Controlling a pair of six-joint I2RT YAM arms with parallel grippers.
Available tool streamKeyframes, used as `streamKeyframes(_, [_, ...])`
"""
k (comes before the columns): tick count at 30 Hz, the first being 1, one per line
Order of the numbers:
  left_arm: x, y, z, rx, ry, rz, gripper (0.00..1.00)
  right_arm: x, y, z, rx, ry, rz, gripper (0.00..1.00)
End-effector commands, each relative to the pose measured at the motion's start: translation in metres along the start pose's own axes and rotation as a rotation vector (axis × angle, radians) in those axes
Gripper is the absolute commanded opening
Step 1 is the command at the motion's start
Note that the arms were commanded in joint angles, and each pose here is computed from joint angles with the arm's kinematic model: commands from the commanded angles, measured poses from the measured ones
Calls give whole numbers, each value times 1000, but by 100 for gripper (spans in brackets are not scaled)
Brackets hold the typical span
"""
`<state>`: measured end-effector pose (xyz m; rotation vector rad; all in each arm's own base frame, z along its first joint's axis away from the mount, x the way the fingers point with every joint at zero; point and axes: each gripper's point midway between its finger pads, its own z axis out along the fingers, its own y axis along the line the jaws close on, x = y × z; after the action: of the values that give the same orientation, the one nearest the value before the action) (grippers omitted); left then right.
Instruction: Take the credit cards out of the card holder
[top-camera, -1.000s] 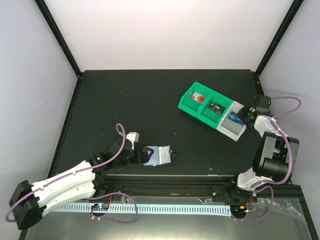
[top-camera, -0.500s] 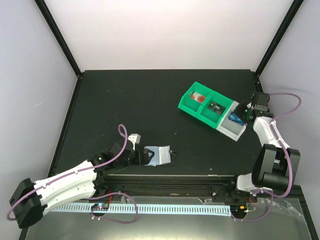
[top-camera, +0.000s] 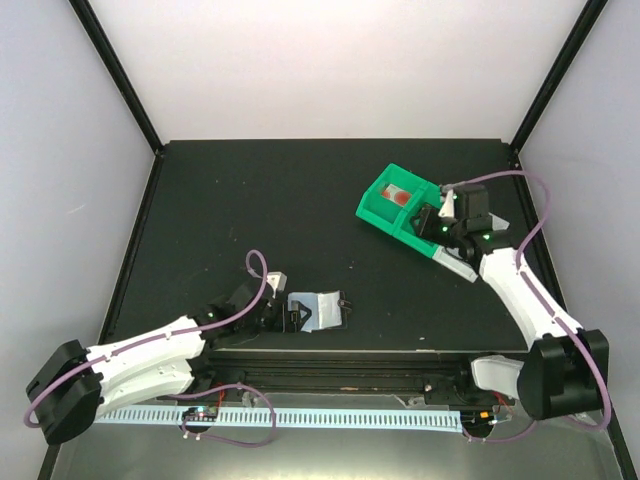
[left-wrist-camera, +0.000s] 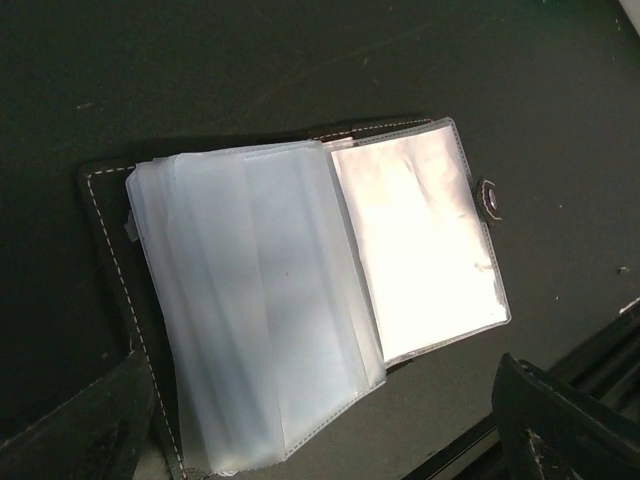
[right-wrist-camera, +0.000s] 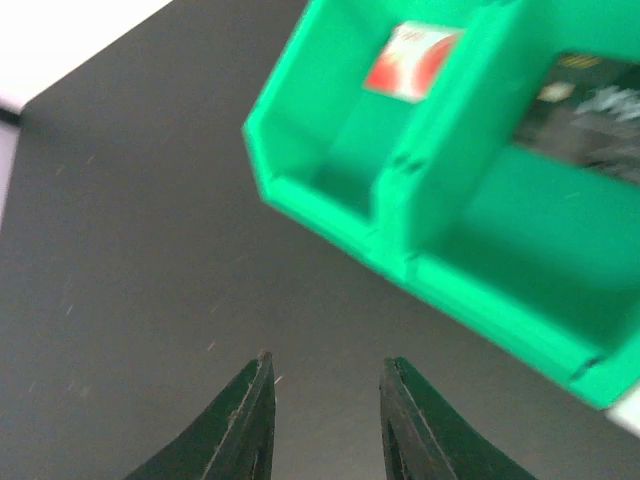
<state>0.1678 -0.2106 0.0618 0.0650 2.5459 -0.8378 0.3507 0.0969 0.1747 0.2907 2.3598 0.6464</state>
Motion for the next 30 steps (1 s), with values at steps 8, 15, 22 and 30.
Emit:
streamKeyframes(8, [-5,-11,3,183,-41,-95,90,109,82,-2,-223,191,-151,32])
streamKeyframes(15, [-3,-11,4,191,-30,-100,90,177,105,0,-327,316,-194,32])
streamKeyframes(22, [-3,-14,4,211,-22,-118,88,234,121,5,-400,422,-228,33])
streamKeyframes(30, [-9,-38,-7,348,-39,-135,88,264,125,20,-417,500,-227,32])
